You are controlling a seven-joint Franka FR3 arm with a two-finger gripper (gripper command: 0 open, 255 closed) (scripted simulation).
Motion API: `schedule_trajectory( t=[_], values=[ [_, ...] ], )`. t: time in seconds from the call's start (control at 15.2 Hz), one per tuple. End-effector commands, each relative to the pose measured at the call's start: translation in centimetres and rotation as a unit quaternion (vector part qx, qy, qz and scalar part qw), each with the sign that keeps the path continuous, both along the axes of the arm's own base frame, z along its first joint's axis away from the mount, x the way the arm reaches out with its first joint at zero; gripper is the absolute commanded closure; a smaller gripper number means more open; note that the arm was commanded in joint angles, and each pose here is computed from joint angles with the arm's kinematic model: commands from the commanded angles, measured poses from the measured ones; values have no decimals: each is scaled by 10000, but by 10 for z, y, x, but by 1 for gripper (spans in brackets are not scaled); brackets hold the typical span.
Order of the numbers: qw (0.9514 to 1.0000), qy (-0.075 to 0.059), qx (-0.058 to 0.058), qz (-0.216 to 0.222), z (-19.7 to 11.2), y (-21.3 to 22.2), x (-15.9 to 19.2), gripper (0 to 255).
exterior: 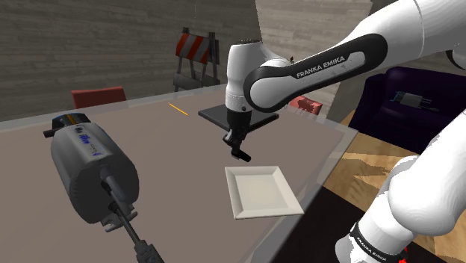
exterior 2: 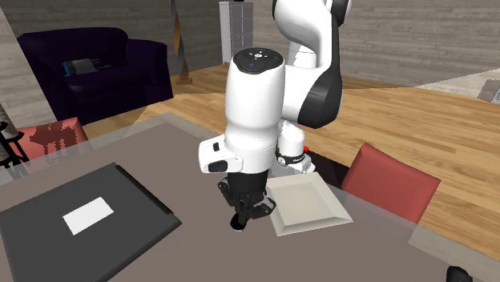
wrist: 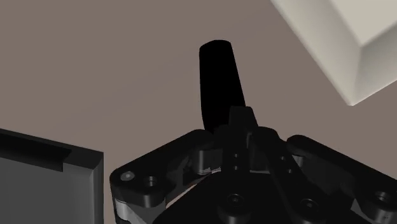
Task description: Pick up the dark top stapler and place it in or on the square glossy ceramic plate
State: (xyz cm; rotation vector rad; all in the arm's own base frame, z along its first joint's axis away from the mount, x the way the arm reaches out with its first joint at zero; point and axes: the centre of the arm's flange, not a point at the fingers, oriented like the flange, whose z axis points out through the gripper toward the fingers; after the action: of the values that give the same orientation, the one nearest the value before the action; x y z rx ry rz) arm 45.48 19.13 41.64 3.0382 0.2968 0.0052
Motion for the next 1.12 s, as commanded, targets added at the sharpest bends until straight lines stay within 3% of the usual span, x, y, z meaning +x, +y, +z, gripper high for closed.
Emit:
schedule_trajectory(
  t=[0.0,0.07,0.13,0.2,0.26,0.79,1.06],
  values=[
    [10000,2,-1,-1,0,0,0,255],
    [10000,0,0,0,0,0,0,255],
    [10000,0,0,0,0,0,0,0],
    [9985,-300,289,361,8,-18,-16,0],
    [9939,-598,577,720,14,-38,-32,0],
    [9935,-618,596,744,-26,-37,-27,0],
    [9935,-618,596,744,-26,-37,-27,0]
  ],
)
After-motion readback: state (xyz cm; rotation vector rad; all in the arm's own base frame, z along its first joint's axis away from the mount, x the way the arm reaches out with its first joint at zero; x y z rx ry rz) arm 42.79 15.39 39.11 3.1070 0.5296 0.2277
